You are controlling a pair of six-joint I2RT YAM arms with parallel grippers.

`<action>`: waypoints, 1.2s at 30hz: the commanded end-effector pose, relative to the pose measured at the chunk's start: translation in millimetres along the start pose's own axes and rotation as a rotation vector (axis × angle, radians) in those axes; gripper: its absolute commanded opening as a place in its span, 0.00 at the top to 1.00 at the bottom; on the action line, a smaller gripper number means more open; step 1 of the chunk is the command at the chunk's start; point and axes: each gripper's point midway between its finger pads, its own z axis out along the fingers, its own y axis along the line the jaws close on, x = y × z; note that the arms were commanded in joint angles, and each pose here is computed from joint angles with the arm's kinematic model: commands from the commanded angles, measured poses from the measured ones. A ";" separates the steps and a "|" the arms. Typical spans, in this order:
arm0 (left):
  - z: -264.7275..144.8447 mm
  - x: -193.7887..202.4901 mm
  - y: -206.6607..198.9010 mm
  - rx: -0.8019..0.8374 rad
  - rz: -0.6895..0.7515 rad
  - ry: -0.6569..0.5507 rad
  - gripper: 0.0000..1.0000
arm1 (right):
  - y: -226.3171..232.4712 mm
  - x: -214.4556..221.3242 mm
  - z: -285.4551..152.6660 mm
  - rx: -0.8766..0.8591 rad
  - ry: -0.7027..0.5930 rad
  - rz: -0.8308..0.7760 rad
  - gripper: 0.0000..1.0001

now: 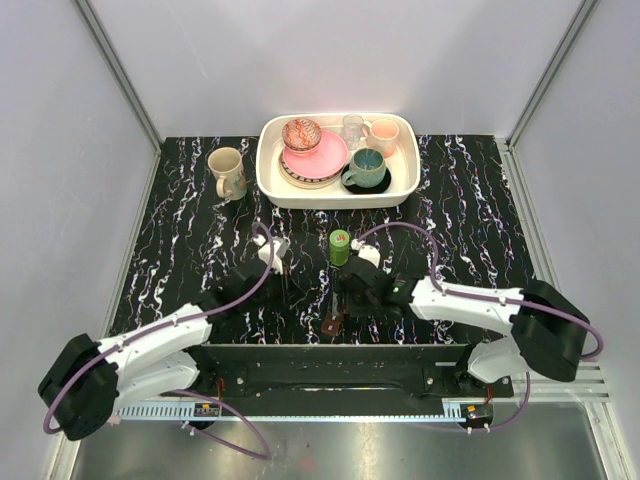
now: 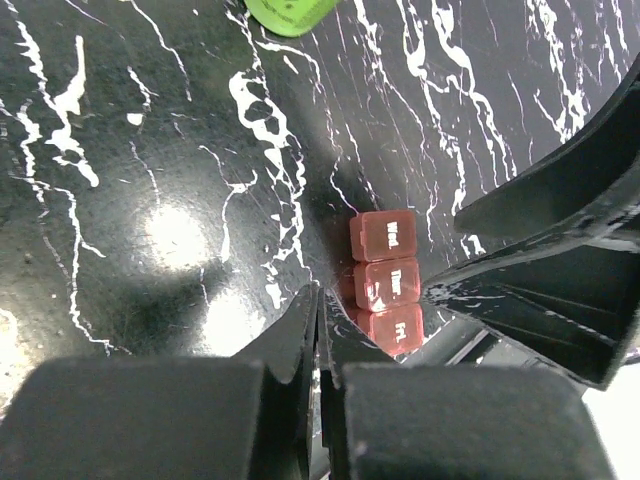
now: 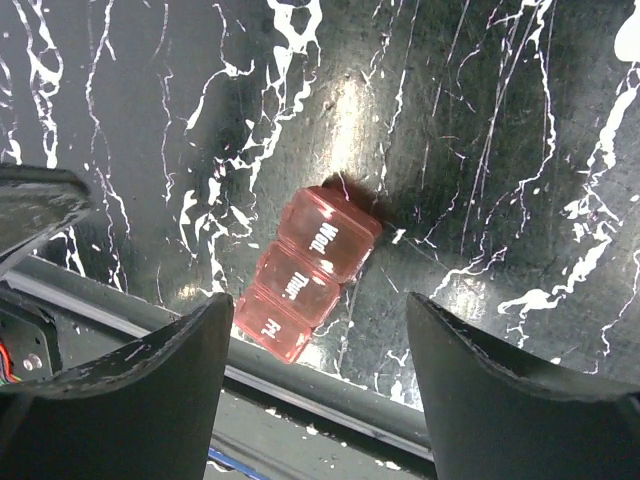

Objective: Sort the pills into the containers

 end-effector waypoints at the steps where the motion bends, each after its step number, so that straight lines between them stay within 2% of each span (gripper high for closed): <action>1: -9.1 -16.6 3.9 -0.048 -0.055 -0.092 0.98 | 15.5 -17.2 2.8 0.051 -0.002 0.078 0.24; 7: -24.7 -18.0 14.5 -0.091 -0.100 -0.150 0.92 | 23.2 -19.0 21.8 0.120 0.038 0.119 0.28; 12: -33.0 -17.3 19.4 -0.109 -0.106 -0.172 0.87 | 9.9 -19.5 27.4 0.237 0.046 0.125 0.30; 18: -34.0 -16.1 20.5 -0.114 -0.097 -0.166 0.86 | 6.0 -17.6 28.4 0.273 0.058 0.119 0.31; 26: -30.8 -12.3 19.6 -0.109 -0.086 -0.141 0.86 | 0.9 -26.5 9.8 0.256 0.003 0.108 0.31; 36: -27.6 -7.2 16.8 -0.085 -0.096 -0.124 0.86 | 10.2 -15.0 6.4 0.194 0.075 0.041 0.28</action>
